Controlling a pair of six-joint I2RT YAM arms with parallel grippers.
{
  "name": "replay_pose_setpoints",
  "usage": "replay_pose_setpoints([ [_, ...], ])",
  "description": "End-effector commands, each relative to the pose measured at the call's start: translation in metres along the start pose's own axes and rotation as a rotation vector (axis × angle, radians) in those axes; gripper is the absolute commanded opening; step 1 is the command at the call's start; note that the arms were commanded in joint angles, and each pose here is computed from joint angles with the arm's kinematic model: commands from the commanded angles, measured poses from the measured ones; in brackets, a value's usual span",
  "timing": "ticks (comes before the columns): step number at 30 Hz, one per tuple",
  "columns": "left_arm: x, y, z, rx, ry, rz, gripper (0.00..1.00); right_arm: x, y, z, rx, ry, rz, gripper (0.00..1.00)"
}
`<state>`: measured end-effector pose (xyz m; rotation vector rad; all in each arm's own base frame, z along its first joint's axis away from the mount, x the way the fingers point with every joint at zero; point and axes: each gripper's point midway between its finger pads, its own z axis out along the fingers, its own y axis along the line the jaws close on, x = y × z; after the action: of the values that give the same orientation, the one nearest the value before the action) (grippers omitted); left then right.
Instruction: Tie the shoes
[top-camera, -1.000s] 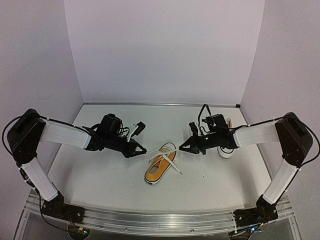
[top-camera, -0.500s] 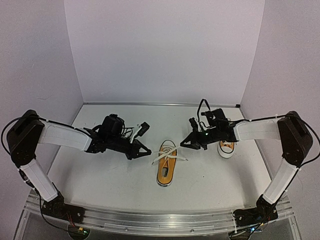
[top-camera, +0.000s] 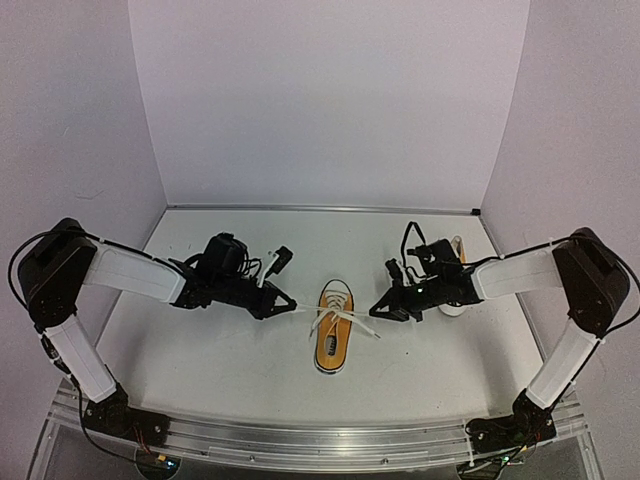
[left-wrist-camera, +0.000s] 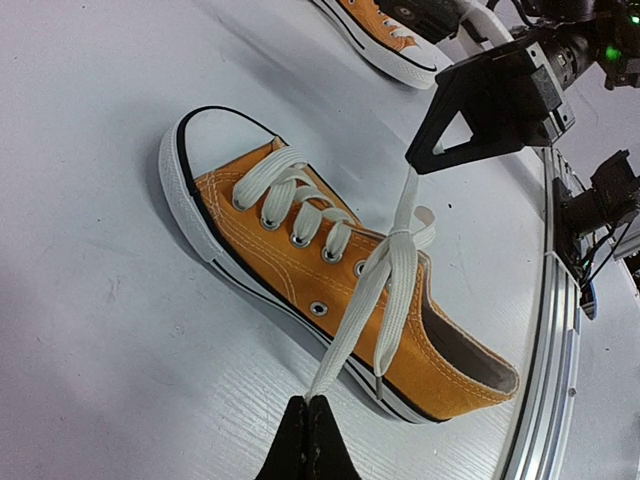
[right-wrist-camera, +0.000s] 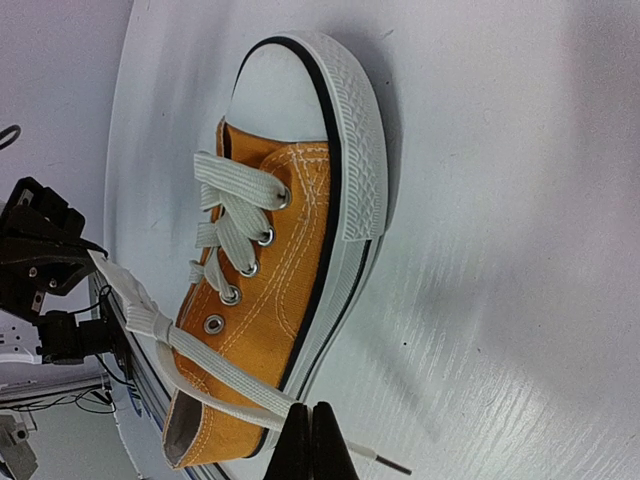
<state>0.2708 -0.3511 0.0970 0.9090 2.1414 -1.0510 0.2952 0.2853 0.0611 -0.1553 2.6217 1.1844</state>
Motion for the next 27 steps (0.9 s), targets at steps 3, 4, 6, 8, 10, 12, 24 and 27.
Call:
replay_pose_setpoints([
  [3,0.005,0.029,-0.009,-0.098,-0.015,-0.040,0.00,-0.005,-0.019,-0.005,0.076,-0.047,0.013,0.00],
  [4,0.006,0.030,-0.009,-0.101,-0.013,-0.043,0.00,-0.004,-0.020,-0.005,0.079,-0.046,0.016,0.00],
  [6,0.010,0.032,-0.010,-0.104,-0.008,-0.048,0.00,-0.002,-0.024,-0.004,0.085,-0.041,0.022,0.00],
  [8,0.013,0.033,-0.010,-0.104,-0.003,-0.050,0.00,0.000,-0.028,-0.003,0.091,-0.038,0.025,0.00],
  [10,0.014,0.033,-0.009,-0.101,0.002,-0.050,0.00,0.002,-0.031,-0.003,0.096,-0.035,0.029,0.00],
  [12,0.016,0.035,-0.010,-0.109,0.005,-0.054,0.00,0.003,-0.033,-0.004,0.101,-0.036,0.033,0.00],
  [24,0.023,0.045,-0.012,-0.145,0.017,-0.077,0.00,0.009,-0.044,-0.005,0.113,-0.028,0.050,0.00],
  [27,0.022,0.041,-0.009,-0.118,0.016,-0.079,0.00,0.009,-0.041,-0.002,0.088,-0.023,0.058,0.00],
])
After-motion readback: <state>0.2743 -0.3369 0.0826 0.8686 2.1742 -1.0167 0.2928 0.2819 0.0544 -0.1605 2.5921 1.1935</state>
